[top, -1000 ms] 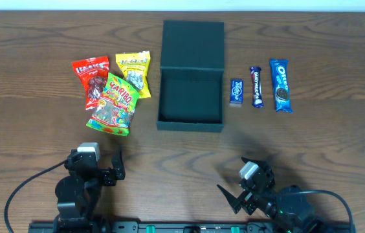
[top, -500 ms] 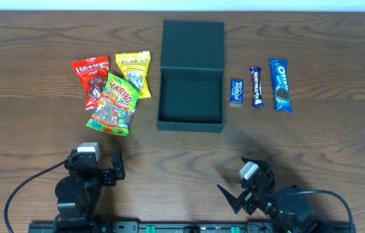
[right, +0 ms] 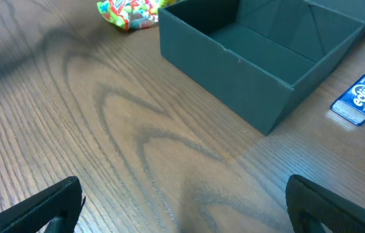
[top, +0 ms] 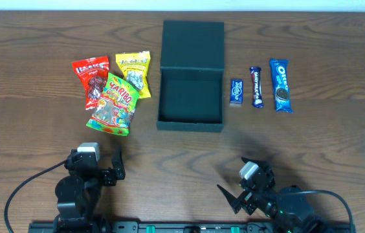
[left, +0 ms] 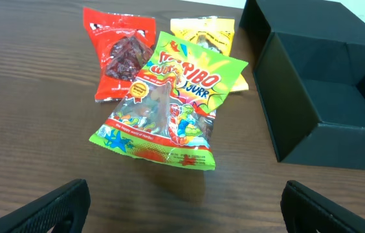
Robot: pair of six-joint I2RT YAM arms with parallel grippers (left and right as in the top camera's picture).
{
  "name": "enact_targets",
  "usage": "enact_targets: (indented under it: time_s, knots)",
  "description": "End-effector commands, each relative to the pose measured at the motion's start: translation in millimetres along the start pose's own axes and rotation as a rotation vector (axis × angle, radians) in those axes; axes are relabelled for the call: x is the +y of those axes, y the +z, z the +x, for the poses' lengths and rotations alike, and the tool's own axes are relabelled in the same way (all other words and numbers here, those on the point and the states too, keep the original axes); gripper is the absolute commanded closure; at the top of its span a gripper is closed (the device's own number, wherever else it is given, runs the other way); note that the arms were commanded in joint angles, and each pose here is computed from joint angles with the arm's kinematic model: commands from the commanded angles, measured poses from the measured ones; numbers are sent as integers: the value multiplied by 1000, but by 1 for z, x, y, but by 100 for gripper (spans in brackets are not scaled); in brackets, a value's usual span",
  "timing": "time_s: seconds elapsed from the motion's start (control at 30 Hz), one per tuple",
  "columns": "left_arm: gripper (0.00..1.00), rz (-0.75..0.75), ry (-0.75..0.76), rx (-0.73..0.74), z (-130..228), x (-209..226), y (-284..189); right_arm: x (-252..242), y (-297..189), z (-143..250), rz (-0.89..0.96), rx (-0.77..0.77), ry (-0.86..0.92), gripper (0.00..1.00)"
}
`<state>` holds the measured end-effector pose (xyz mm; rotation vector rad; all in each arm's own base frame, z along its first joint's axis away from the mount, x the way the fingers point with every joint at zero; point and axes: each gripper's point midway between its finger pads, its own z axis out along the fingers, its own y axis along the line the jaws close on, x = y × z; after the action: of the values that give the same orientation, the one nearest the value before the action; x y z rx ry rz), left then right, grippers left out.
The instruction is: Pack container
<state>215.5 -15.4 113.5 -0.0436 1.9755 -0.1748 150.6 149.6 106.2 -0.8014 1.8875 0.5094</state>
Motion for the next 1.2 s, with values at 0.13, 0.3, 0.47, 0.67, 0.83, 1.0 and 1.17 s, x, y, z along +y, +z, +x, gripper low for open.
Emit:
enact_targets:
  time_s: [0.13, 0.3, 0.47, 0.67, 0.83, 1.0, 1.17]
  knots:
    - [5, 35, -84, 13, 7, -5, 3, 0, 0, 0, 2, -6, -19, 1]
    - [5, 206, -326, 66, 10, -35, -1, 0, 0, 0, 2, -5, -19, 1]
    - [5, 297, -419, 97, 10, -51, -5, 0, 0, 0, 2, -5, -19, 1]
    - [5, 404, -427, 24, -15, -66, -11, 0, 0, 0, 2, -6, -19, 1]
    - [5, 437, -380, -95, -47, -69, -18, 0, 0, 0, 2, -5, -19, 1]
    - [5, 341, -299, -82, -63, -59, -15, 0, 0, 0, 2, -6, -19, 1]
    - [5, 257, -172, -5, -77, -49, 1, 0, 0, 0, 2, -5, -19, 1]
